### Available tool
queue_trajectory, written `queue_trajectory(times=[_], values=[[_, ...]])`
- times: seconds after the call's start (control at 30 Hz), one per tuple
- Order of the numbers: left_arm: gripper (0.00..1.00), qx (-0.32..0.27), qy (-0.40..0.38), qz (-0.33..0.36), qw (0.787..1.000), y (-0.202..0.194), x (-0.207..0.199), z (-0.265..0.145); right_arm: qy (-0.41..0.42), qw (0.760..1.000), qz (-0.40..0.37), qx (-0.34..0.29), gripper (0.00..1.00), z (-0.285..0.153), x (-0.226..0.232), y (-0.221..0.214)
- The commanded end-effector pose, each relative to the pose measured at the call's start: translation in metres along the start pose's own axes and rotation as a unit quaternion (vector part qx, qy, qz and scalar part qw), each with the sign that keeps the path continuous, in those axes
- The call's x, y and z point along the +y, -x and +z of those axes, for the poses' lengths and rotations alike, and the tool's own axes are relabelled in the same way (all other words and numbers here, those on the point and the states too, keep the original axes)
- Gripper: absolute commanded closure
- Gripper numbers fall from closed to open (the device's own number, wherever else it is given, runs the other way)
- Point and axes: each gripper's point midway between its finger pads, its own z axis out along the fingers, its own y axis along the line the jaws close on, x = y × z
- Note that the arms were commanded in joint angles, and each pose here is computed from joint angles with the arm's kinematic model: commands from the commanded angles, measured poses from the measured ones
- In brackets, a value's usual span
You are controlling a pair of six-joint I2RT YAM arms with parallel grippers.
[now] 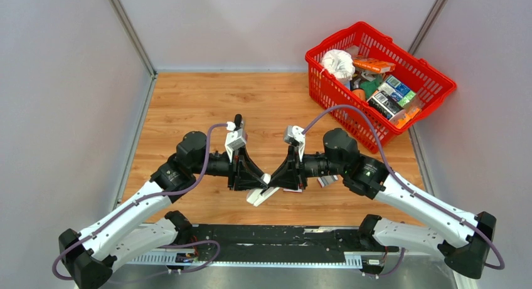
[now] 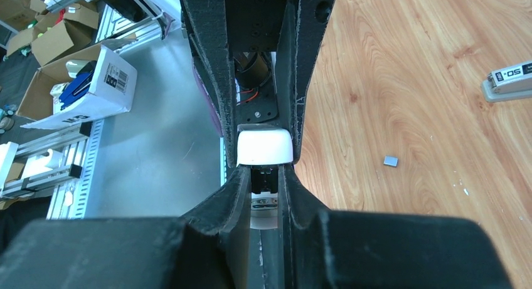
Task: Unload the staples from the stapler
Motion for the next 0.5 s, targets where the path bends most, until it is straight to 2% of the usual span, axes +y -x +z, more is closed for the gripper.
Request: queue_trajectory(times=[0.0,0.47], values=[[1.0,-0.087,0.013,0.086,0.992,0.055,-0.014,-0.009,-0.003,0.997,0.048,0.066,0.95,-0.005,0.003,-0.045],[1.0,-0.114,0.025,0.107,0.987,0.068,-0.026,-0.022,0.003,0.997,0.05,0.065,0.95,-0.007,0.01,-0.052]])
